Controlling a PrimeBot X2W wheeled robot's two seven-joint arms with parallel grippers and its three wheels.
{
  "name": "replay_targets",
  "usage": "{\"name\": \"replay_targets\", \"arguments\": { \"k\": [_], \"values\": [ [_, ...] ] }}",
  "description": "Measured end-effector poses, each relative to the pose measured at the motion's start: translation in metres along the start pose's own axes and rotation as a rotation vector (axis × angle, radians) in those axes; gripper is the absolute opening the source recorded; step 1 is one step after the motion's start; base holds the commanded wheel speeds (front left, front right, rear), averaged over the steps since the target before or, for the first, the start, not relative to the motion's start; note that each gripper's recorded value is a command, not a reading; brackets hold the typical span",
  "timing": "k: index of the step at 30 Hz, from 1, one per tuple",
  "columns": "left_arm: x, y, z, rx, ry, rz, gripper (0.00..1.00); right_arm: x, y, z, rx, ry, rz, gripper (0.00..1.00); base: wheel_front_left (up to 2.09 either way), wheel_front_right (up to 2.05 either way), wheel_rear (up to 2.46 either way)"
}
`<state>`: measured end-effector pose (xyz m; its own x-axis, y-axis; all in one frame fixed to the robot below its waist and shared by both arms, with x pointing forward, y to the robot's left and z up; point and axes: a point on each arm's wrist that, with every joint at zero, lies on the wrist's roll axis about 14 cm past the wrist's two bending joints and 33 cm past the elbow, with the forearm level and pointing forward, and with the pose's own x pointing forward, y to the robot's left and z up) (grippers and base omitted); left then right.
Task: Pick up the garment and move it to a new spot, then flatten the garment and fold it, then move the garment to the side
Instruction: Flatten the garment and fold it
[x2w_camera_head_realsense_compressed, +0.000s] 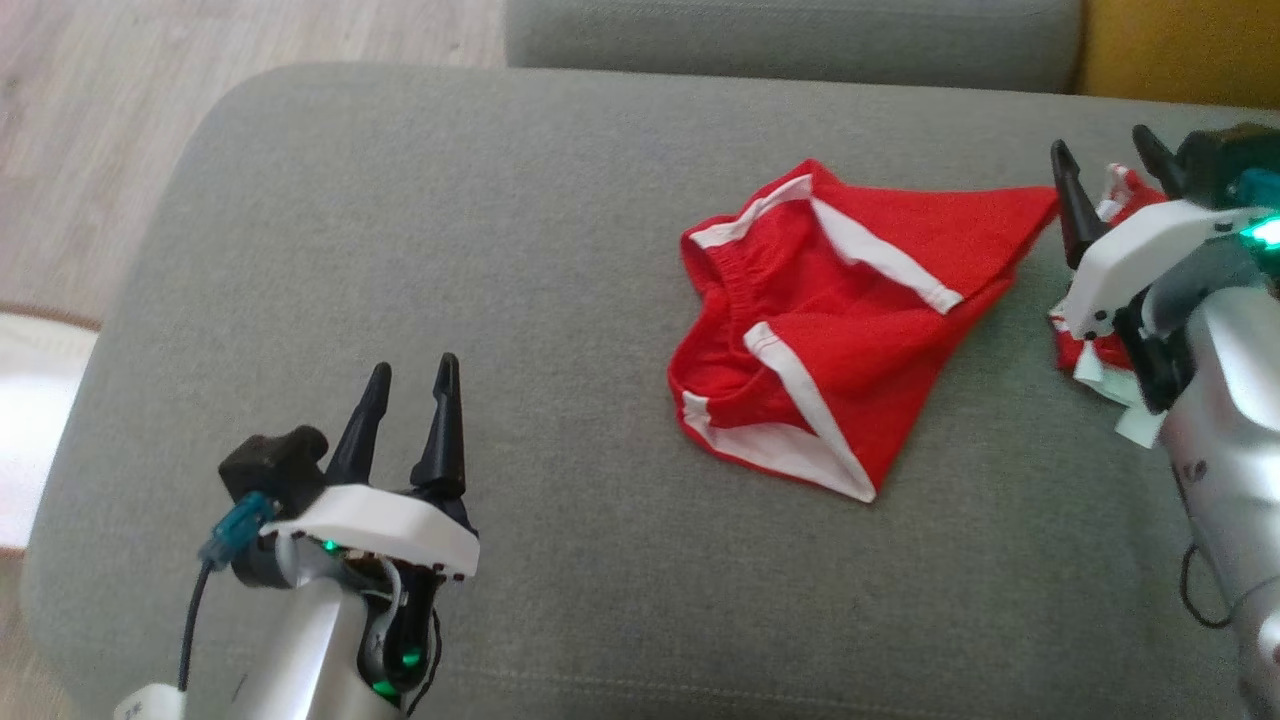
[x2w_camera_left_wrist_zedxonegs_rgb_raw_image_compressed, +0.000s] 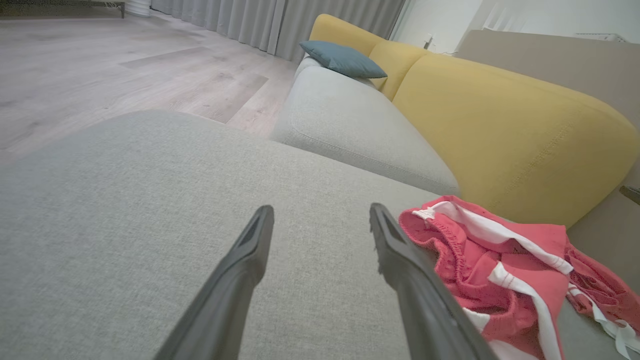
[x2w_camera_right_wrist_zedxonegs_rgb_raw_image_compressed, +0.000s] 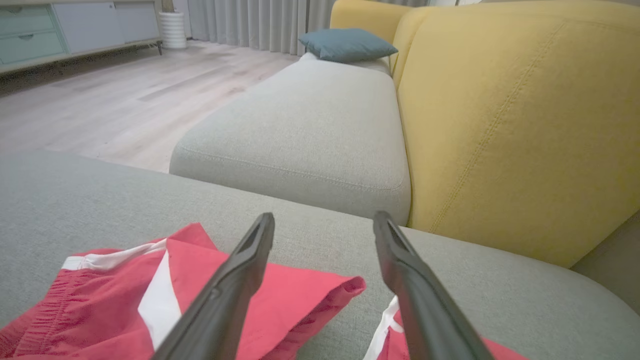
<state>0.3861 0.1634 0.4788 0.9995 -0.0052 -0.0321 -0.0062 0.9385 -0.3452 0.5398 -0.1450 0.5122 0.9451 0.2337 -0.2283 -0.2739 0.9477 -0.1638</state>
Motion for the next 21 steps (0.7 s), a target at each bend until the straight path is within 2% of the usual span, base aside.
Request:
{"name": "replay_targets", "arguments": {
  "k": [5, 11, 17, 21],
  "values": [
    [0.003, -0.016, 0.009, -0.006, -0.029, -0.045, 1.0, -0.023, -0.001, 0.007, 0.045, -0.085, -0.009, 1.0, 0.0, 0.0, 0.0],
    [0.002, -0.027, 0.007, -0.013, -0.027, -0.078, 1.0, -0.053, 0.017, -0.007, 0.156, -0.18, -0.012, 1.0, 0.0, 0.0, 0.0],
    [0.001, -0.035, 0.005, -0.018, -0.023, -0.101, 1.0, -0.09, 0.051, -0.046, 0.258, -0.161, -0.017, 1.0, 0.0, 0.0, 0.0],
    [-0.002, -0.037, -0.004, -0.019, 0.001, -0.107, 1.0, -0.106, 0.06, -0.062, 0.259, -0.134, -0.02, 1.0, 0.0, 0.0, 0.0]
  ]
}}
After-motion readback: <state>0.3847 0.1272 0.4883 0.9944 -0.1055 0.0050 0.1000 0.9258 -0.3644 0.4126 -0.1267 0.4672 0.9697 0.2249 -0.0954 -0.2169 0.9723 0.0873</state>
